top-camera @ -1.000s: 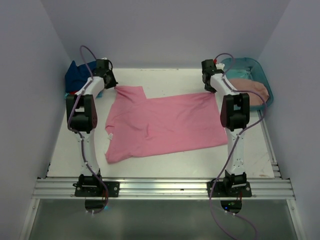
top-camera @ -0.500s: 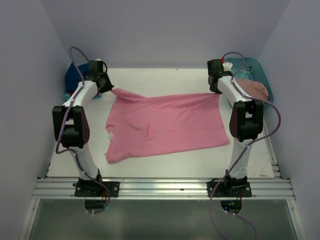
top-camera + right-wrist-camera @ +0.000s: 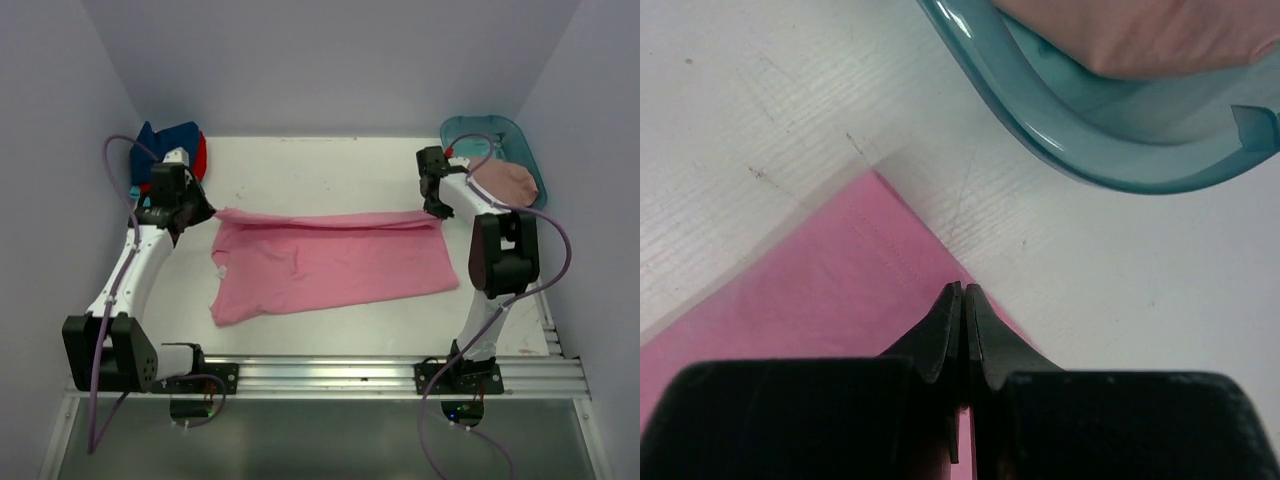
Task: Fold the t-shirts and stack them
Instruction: Grap the side of the flattened tshirt furthest away from the robot with both arms, then fold the other side of the tshirt into a rectangle, then rotate the tshirt 90 degrees
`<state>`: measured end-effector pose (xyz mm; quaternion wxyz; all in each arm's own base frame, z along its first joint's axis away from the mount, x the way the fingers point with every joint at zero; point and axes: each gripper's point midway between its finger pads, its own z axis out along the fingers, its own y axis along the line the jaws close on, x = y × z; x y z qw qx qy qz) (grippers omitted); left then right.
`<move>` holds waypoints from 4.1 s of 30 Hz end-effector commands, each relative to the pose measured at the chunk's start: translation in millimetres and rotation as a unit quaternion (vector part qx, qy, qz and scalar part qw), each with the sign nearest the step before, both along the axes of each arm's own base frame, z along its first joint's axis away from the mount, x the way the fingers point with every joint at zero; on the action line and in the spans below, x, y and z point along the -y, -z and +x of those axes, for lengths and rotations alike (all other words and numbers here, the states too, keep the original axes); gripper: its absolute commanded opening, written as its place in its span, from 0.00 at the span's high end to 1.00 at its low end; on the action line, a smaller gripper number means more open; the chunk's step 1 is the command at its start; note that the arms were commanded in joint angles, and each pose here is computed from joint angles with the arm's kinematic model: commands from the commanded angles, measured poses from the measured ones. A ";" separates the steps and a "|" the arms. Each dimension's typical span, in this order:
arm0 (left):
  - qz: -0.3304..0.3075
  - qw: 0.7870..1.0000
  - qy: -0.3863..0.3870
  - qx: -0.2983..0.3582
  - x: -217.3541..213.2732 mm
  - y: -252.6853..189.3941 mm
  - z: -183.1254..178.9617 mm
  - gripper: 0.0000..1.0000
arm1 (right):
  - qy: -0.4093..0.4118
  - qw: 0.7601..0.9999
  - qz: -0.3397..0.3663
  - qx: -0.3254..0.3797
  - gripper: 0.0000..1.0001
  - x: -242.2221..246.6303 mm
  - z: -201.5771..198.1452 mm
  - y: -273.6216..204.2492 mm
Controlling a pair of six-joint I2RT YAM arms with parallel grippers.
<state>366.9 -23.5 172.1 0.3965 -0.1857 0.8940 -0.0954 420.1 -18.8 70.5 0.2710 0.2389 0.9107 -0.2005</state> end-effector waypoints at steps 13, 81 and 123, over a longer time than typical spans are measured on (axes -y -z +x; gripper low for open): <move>-0.040 0.997 0.051 -0.037 20.5 40.1 -108.7 1.00 | 0.044 0.998 -0.023 0.039 1.00 18.1 -32.1 -31.2; -0.088 0.985 -0.006 -0.148 81.3 170.4 -104.4 1.00 | -0.116 0.984 0.100 -0.094 1.00 -94.0 -85.8 74.6; -0.204 0.943 0.237 -0.110 204.5 214.7 187.7 1.00 | -0.363 0.888 0.170 -0.222 1.00 -282.9 -383.0 69.0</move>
